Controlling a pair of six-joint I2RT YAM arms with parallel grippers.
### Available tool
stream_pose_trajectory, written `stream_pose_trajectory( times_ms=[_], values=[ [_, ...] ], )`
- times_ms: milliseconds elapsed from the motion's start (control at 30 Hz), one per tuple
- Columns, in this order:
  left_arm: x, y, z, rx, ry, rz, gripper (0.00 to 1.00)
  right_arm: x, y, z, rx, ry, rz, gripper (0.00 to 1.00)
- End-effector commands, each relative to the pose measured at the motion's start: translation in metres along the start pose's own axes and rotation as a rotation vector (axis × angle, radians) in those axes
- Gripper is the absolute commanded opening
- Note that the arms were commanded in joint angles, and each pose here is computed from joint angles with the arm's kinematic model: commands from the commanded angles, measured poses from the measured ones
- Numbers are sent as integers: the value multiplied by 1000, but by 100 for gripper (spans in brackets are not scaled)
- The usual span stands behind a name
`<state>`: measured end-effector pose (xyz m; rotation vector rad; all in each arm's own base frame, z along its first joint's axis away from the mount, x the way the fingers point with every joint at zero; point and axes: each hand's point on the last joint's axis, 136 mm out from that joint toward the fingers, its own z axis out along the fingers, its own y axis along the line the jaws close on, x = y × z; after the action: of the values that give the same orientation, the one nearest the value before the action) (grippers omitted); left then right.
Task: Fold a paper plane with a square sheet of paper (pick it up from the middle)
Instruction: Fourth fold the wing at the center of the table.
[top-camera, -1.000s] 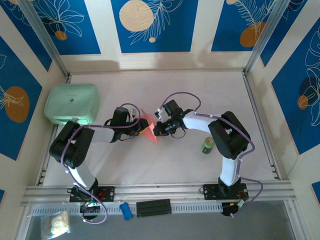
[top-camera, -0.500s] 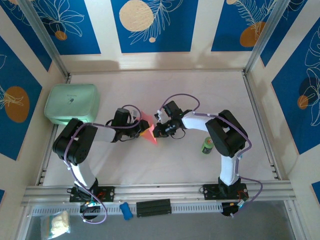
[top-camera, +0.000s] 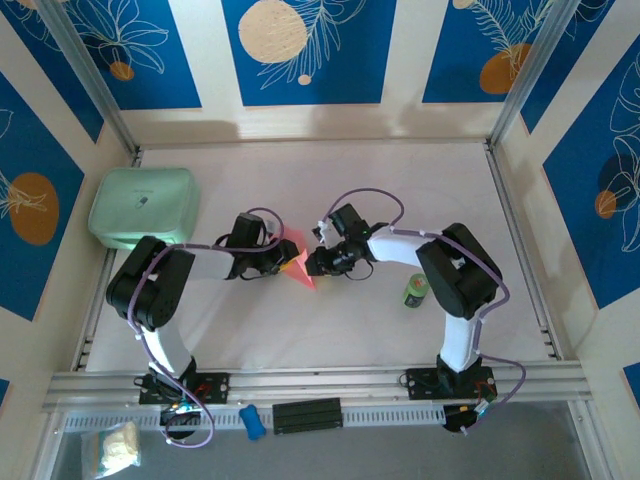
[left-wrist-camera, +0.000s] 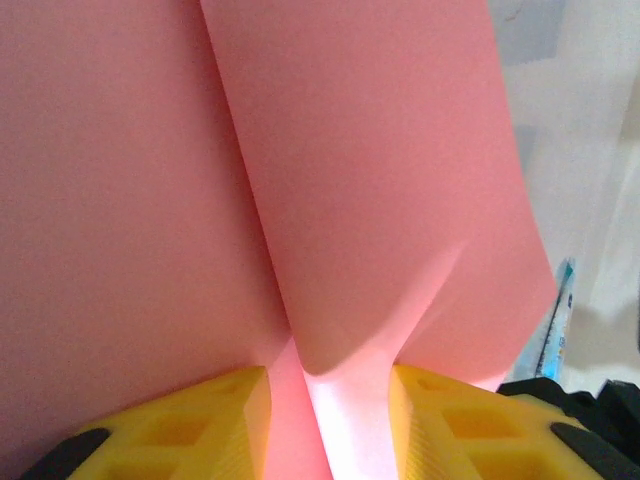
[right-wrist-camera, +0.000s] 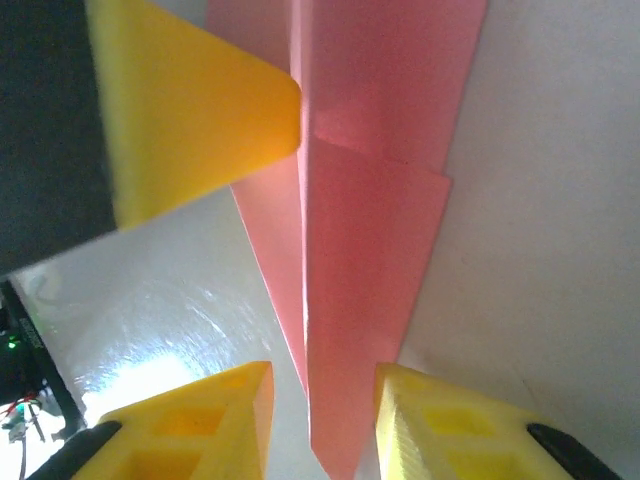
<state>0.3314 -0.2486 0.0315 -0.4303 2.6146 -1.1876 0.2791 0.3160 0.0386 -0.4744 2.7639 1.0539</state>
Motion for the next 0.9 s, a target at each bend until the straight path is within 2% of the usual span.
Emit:
stream_pose_trajectory(
  times_ms=[0,167,400,867],
  values=[
    [18,51,5,-188,43,-90,36,-3,6,-8,51,-78,-46,33],
    [19,58,7,-214,45,-114,34,3,5,-2,150,-124,-85,33],
    [20,64,4,-243,40,-122,29,3,-2,2,194,-151,-69,32],
    [21,68,3,-270,40,-130,25,3,1,9,115,-130,-37,22]
  ],
)
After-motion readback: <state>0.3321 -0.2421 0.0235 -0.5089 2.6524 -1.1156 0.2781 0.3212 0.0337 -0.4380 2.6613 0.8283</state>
